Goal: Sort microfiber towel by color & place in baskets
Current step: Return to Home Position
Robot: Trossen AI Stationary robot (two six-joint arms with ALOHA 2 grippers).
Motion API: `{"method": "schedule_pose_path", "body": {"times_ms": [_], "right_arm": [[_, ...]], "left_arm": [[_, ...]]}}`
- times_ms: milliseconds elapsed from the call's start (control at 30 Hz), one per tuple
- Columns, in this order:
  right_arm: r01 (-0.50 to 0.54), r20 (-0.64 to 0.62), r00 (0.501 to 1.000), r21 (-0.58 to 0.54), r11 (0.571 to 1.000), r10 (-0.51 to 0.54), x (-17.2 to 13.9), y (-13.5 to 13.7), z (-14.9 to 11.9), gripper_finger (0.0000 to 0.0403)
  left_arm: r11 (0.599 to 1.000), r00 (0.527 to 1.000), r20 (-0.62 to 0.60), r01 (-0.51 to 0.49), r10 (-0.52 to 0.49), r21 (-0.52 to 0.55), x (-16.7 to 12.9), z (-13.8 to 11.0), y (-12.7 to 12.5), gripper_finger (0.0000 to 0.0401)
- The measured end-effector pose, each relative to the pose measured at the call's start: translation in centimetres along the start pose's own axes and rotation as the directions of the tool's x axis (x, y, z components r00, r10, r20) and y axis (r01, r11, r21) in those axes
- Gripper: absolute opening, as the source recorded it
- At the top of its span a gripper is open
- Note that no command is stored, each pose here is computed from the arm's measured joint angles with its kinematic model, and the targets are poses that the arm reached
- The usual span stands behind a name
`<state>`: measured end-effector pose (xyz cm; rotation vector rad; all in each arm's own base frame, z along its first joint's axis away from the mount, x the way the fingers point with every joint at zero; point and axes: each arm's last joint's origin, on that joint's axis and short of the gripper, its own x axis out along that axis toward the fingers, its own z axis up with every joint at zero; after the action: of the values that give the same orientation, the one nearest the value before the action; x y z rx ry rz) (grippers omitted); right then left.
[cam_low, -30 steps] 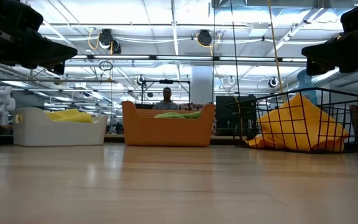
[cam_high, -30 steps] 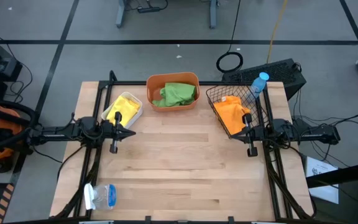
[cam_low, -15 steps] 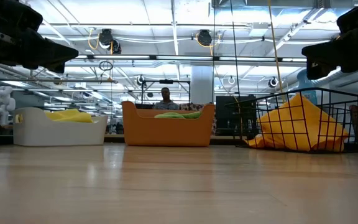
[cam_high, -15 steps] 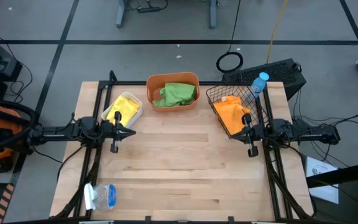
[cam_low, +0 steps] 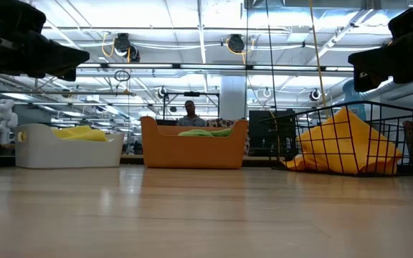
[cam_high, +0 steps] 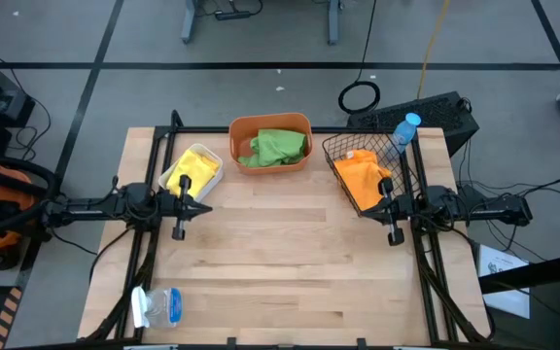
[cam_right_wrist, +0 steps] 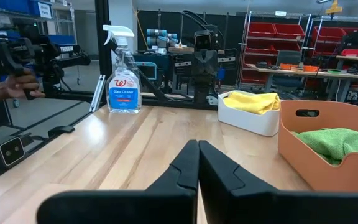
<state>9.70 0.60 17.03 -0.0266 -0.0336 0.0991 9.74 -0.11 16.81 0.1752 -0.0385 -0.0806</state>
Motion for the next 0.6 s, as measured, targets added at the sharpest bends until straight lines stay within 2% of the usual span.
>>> {"method": "schedule_pose_path", "body": {"times_ms": [233, 600], "right_arm": [[0.000, 0.000, 1.000, 0.000, 1.000, 0.000, 0.00, 0.00, 0.00, 0.0000], [0.000, 0.000, 1.000, 0.000, 1.000, 0.000, 0.00, 0.00, 0.00, 0.0000]], "left_arm": [[0.996, 0.996, -0.029, -0.090, 0.090, -0.008, -0.01, -0.17, 0.25, 0.0008], [0.995, 0.994, -0.028, -0.101, 0.101, -0.007, -0.01, -0.15, 0.28, 0.0008]]}}
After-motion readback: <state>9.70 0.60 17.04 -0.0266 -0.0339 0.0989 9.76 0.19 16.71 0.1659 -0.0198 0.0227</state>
